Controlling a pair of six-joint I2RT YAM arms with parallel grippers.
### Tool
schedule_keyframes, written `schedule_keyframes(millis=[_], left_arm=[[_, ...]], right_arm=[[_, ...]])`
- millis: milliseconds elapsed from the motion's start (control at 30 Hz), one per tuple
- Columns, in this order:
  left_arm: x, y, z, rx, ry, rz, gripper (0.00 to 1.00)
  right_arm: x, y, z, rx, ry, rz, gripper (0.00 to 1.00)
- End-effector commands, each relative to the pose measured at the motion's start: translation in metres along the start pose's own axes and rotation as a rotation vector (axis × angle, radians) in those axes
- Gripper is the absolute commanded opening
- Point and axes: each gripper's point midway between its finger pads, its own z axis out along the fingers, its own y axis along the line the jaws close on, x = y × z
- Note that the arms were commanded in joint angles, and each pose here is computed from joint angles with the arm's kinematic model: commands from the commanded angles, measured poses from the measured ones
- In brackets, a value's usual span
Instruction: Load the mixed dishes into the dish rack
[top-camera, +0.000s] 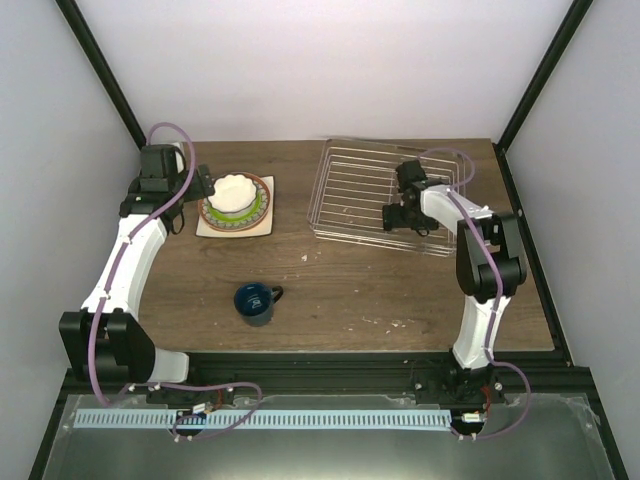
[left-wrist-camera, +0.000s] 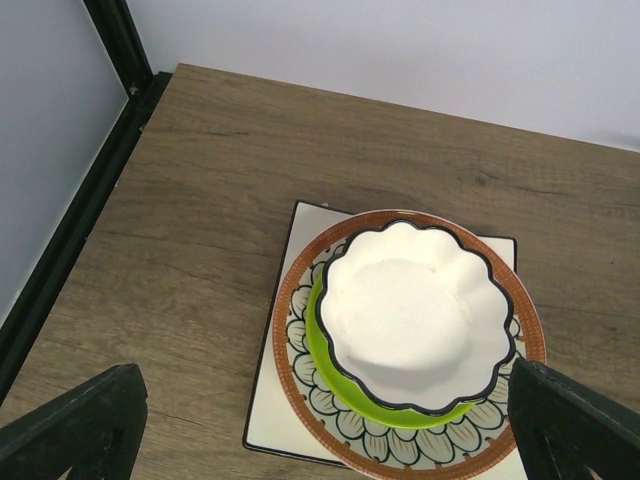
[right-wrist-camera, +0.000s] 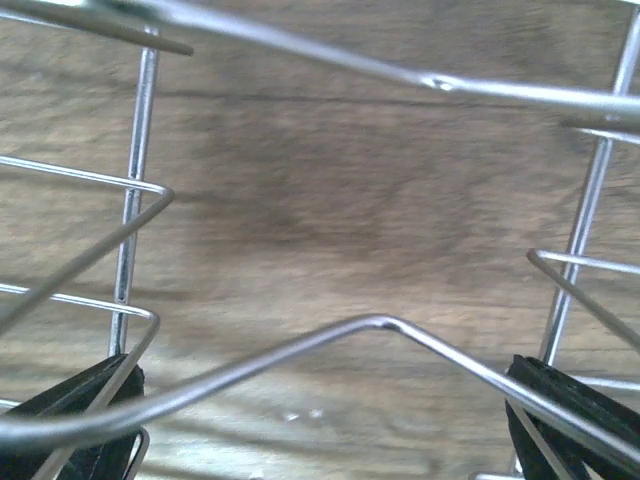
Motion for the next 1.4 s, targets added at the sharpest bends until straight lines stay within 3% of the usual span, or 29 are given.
schedule_keyframes(millis=[0, 333, 833, 1367], left_arm=[[-0.001, 0.0, 0.0, 0.007, 0.005, -0.019, 1.0], [-0.003, -0.002, -0.003, 0.021, 0.005, -0.02, 1.0], [0.0, -0.005, -0.007, 0.04, 0.012, -0.028, 1.0], [0.008, 0.001, -0.009, 0.017, 0.016, -0.035, 1.0]], right_arm=[[0.03, 0.039, -0.002, -0.051, 0.058, -0.073, 1.0], [0.062, 0.08, -0.01, -0.09, 0.061, -0.222, 1.0], [0.106, 0.083, -0.023, -0.103, 0.074, -0.285, 1.0], [0.057, 0.088, -0.066, -0.062, -0.01, -0.211, 1.0]])
